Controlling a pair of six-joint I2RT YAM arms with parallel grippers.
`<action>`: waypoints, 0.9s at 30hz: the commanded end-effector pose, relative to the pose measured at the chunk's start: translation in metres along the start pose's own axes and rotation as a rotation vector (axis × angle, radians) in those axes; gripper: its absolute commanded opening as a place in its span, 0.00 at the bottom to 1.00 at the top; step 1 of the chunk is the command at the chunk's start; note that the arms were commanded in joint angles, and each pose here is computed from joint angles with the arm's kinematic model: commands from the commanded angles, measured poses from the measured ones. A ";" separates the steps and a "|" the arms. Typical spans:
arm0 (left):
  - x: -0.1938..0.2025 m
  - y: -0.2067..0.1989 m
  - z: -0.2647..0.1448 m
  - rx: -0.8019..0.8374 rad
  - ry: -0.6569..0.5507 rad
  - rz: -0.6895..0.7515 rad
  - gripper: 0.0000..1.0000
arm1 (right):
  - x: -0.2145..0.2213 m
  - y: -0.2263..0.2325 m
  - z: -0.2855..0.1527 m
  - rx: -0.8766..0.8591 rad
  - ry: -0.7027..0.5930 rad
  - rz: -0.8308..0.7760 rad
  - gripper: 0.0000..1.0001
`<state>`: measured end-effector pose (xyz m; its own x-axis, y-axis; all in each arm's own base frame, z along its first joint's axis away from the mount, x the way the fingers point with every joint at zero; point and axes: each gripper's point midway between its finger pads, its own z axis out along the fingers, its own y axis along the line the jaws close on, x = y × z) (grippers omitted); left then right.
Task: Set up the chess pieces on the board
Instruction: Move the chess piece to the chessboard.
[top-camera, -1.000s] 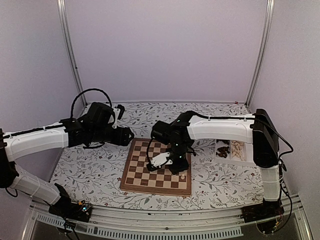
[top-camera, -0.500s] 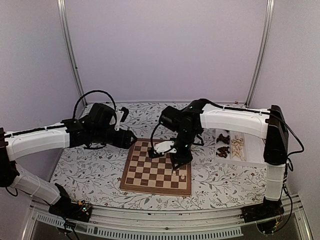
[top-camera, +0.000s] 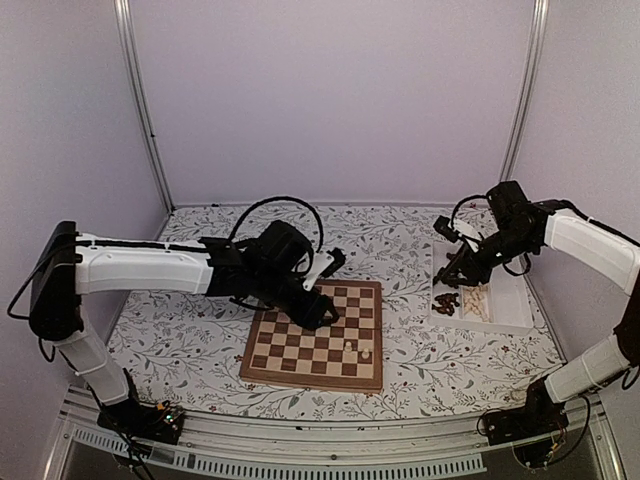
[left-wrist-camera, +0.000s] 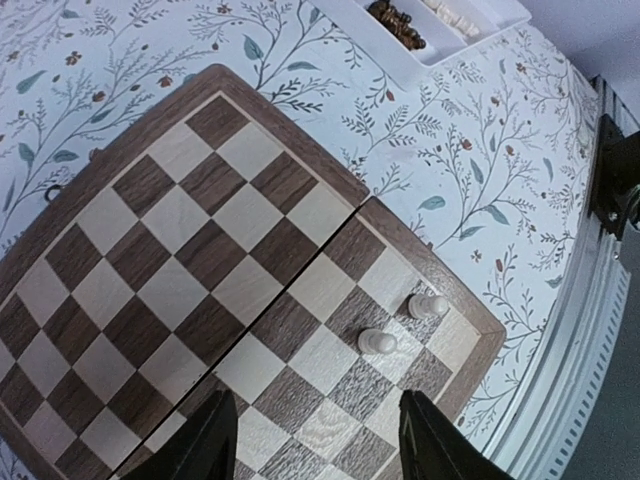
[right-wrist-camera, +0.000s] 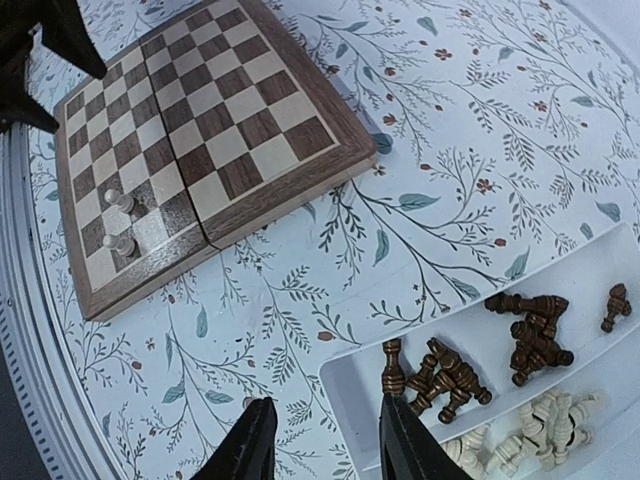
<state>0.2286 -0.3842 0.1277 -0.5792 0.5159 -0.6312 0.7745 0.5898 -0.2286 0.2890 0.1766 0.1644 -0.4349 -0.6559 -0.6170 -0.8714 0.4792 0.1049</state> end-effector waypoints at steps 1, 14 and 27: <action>0.008 -0.025 0.029 0.028 0.120 0.098 0.56 | 0.005 -0.021 -0.001 0.072 -0.156 0.086 0.39; 0.029 -0.042 0.067 0.046 0.275 0.145 0.50 | 0.017 -0.023 0.009 0.080 -0.159 0.123 0.40; 0.031 -0.046 0.074 0.049 0.306 0.163 0.27 | 0.018 -0.023 0.009 0.079 -0.158 0.118 0.40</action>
<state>0.2018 -0.4349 0.0641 -0.5099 0.7491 -0.4229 0.8573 0.4832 -0.1777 0.3014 0.1566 0.1401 -0.4979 -0.5049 -0.7051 -0.7882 0.6026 0.1251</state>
